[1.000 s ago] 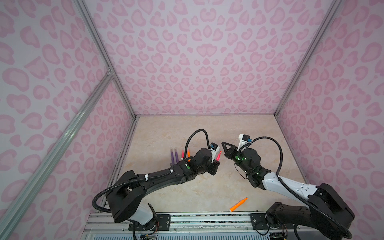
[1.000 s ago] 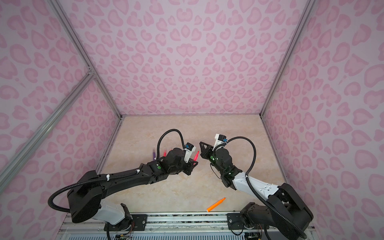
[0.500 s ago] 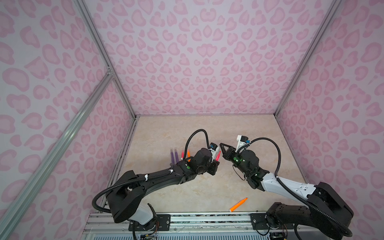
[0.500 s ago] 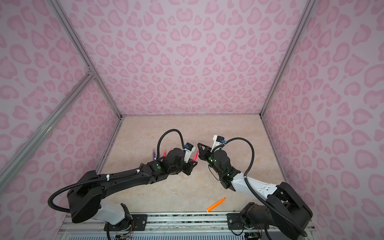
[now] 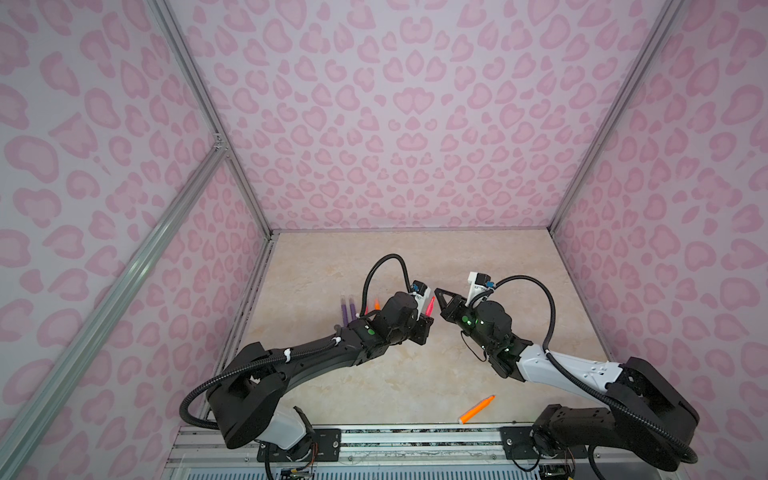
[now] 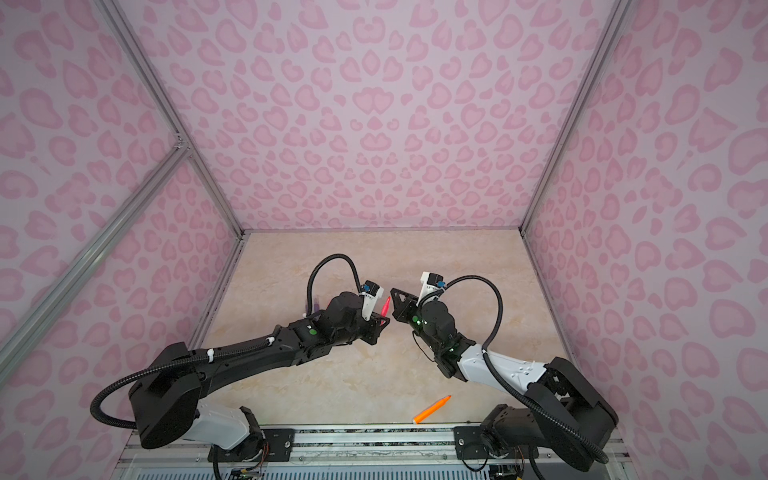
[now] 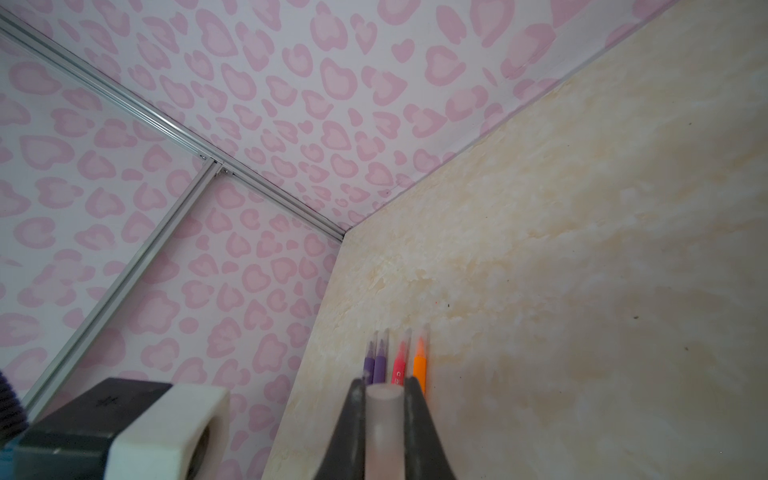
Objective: Insert the pens into the pen caps
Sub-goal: 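Lower the cap onto the pink highlighter tip with the right gripper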
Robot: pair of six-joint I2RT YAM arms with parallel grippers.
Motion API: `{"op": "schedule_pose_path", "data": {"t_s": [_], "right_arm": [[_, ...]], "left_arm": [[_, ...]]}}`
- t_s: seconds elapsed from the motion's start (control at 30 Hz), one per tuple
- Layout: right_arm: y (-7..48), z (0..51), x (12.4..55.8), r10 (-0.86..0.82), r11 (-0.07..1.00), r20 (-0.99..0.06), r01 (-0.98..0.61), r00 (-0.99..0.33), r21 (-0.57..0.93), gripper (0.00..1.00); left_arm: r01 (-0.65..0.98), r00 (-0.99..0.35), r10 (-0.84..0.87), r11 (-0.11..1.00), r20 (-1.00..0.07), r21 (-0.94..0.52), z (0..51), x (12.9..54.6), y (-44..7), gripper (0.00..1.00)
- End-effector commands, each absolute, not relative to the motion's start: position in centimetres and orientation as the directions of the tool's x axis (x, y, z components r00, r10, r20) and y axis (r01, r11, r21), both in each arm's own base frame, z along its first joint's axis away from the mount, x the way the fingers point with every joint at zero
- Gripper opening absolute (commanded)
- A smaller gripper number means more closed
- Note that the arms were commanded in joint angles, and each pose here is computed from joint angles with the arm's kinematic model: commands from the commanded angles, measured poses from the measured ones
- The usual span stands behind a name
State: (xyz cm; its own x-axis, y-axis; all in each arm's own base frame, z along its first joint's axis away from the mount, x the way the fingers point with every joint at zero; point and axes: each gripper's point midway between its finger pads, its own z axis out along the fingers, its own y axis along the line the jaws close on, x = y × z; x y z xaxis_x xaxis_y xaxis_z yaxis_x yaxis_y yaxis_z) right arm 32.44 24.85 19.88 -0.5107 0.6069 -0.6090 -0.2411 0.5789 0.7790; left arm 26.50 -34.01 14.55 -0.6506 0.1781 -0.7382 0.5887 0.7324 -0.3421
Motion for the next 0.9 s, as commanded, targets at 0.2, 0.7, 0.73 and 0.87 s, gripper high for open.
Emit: {"op": "schedule_pose_path", "data": {"t_s": [0.2,0.7,0.73,0.87], "right_arm": [[24.4,20.9,33.0,0.623,0.593,-0.63,-0.246,-0.463,0.767,0.0],[23.6,21.0,33.4,0.624,0.605,-0.639,-0.239,-0.45,0.76,0.0],[23.6,21.2,33.4,0.625,0.602,-0.639,-0.244,-0.449,0.76,0.0],[23.9,21.4,33.1,0.621,0.588,-0.632,-0.258,-0.463,0.767,0.0]], "left_arm": [[0.663,-0.613,0.172,0.642,-0.771,-0.384,16.4,25.4,-35.5,0.03],[0.665,-0.624,0.197,0.642,-0.756,-0.382,15.7,25.3,-36.2,0.03],[0.663,-0.626,0.199,0.645,-0.754,-0.38,15.6,25.3,-36.2,0.03],[0.659,-0.627,0.2,0.652,-0.753,-0.376,15.5,25.4,-36.1,0.03]]}}
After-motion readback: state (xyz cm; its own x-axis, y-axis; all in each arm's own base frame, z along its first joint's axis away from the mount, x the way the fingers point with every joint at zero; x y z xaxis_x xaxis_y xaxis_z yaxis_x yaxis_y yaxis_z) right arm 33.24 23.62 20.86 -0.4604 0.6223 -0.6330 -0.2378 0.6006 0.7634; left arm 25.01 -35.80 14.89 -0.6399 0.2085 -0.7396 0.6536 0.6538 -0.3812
